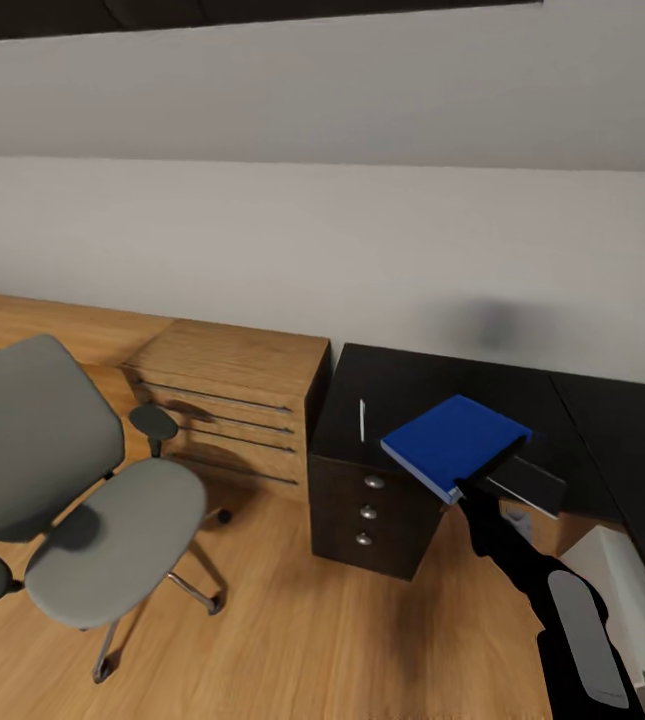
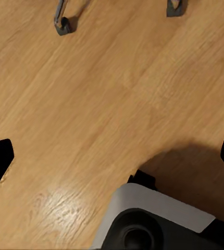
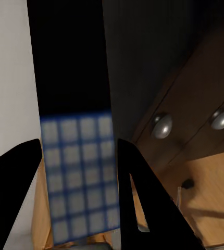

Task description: In the bedroom, organize the workspace by keeping the computer under the desk, ensuring the monitor is on the desk, placing the keyboard on the desk next to the monitor, placing the mouse on the desk next to the keyboard, moving the folder from the swivel chair onto the desk next to the mouse, stacking the notebook on top of the folder with the pen on top of the notebook, and positioning the swivel chair next to the desk.

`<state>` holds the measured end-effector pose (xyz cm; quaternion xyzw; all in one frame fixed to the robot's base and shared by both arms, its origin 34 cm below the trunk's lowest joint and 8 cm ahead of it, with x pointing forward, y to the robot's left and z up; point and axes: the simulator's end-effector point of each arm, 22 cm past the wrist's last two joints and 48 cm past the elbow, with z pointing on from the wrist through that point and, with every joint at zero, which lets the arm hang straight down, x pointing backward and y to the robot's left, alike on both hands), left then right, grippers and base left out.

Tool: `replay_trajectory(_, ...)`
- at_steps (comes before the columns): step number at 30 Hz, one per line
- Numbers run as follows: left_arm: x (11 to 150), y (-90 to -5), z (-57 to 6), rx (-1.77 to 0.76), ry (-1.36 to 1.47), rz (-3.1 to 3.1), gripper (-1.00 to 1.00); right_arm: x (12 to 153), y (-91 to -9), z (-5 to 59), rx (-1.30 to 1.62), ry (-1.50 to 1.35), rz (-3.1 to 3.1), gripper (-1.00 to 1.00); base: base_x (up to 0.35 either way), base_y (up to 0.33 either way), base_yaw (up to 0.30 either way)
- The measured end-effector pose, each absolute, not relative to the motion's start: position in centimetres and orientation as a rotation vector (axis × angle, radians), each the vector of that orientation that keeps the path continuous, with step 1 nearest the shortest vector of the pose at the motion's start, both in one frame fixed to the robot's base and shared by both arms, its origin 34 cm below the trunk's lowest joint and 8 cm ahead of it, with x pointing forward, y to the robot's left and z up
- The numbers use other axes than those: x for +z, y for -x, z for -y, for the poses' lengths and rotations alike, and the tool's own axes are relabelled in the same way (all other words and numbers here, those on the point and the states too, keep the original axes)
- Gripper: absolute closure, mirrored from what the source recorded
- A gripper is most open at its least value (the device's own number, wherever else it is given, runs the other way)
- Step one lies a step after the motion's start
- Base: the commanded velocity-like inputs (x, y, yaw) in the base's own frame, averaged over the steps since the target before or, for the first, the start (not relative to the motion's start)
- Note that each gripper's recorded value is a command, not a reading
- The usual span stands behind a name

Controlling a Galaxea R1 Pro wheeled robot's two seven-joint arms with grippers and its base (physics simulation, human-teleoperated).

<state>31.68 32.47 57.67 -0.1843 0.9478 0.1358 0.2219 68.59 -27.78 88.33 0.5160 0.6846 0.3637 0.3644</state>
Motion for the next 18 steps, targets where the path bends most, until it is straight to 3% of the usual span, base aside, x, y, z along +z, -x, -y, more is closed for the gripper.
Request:
replay_trajectory(7, 57.7, -30.5, -31.8, 0.377, 0.271, -2.62, -1.0, 88.0, -68.8, 29.9, 0.869, -1.37, -1.702, 1.0, 0.012, -0.071, -0.205)
replay_trajectory(12, 57.6, -30.3, -31.4, 0.368, 0.24, -2.626, -1.0, 88.2, -68.9, 33.6, 0.777, -1.377, -1.651, 1.0, 0.062, -0.225, -0.204)
replay_trajectory(18, 57.4, -29.9, -31.3, 0.368, 0.235, -2.636, -1.0, 85.7, -67.8, 40.4, 0.582, -1.47, -1.56, 1.0, 0.008, -0.033, -0.176)
